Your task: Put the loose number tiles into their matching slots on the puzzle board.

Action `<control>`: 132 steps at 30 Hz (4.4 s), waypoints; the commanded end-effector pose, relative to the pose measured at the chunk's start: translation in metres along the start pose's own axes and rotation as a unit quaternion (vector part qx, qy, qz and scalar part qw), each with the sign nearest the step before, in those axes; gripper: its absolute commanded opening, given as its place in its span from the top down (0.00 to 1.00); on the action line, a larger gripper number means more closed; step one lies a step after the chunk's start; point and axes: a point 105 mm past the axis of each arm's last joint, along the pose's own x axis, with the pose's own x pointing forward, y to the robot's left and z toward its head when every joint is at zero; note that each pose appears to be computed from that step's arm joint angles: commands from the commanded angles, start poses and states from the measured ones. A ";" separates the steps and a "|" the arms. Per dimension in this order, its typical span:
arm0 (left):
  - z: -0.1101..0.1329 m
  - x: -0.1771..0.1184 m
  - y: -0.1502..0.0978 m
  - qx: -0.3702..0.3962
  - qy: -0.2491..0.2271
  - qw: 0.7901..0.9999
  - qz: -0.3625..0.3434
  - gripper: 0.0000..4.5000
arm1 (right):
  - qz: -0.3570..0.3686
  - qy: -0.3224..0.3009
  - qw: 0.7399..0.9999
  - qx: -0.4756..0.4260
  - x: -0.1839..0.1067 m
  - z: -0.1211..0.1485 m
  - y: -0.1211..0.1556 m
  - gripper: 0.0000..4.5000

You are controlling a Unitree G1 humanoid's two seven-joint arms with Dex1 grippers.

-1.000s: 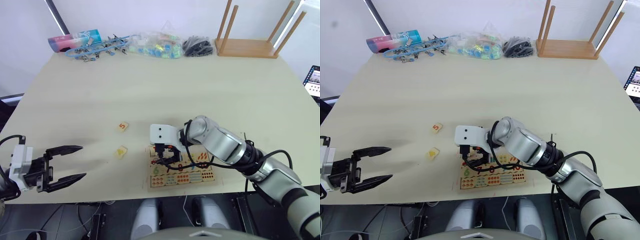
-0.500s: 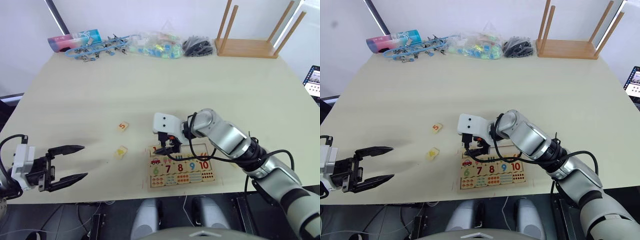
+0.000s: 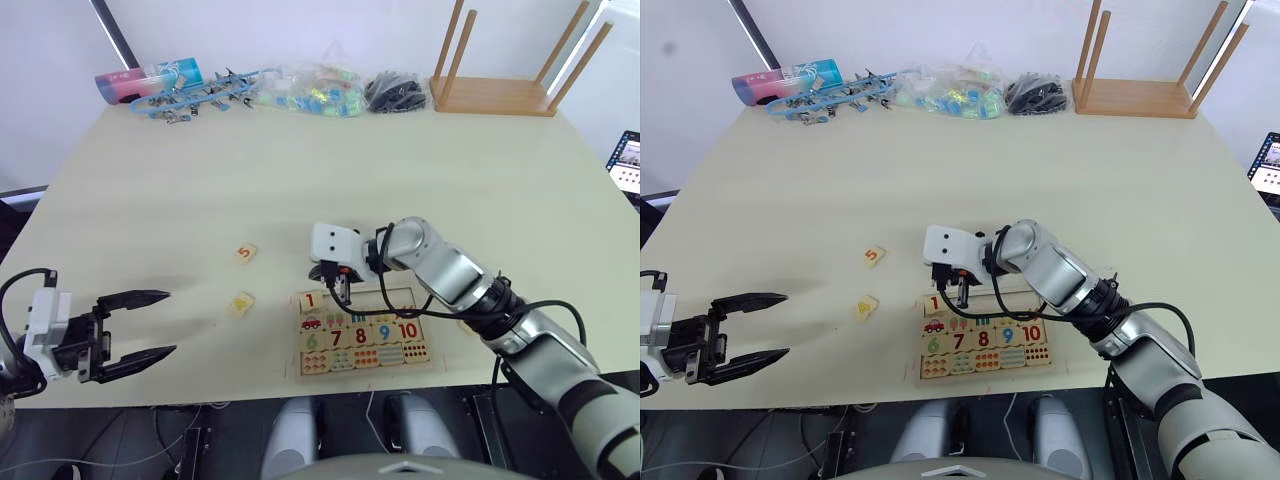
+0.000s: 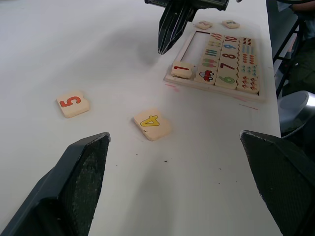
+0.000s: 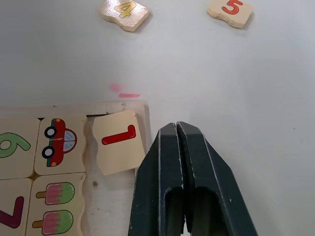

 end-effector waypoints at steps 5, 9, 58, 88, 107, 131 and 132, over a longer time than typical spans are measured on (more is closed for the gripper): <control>0.007 -0.001 -0.001 0.019 -0.004 1.000 -0.014 0.00 | 0.015 -0.007 1.000 -0.022 0.002 0.001 0.006 1.00; 0.007 -0.001 -0.001 0.019 -0.003 1.000 -0.013 0.00 | 0.014 -0.003 1.000 -0.025 0.003 -0.001 0.006 1.00; 0.011 -0.013 0.011 0.035 0.005 0.999 0.019 0.00 | 0.029 -0.022 0.999 -0.032 -0.002 0.003 0.012 1.00; 0.008 -0.035 0.017 0.020 0.031 0.998 0.058 0.00 | -0.163 -0.199 0.962 0.096 -0.126 -0.023 0.011 1.00; 0.002 -0.033 0.032 0.015 0.041 0.996 0.072 0.00 | -0.299 -0.169 0.925 0.161 -0.221 -0.099 0.050 1.00; -0.006 -0.022 0.022 0.006 0.014 0.998 0.057 0.00 | -0.330 -0.125 0.921 0.169 -0.285 -0.174 0.132 0.43; -0.006 -0.021 0.022 0.006 0.013 0.998 0.057 0.00 | -0.332 -0.126 0.920 0.169 -0.287 -0.175 0.133 0.31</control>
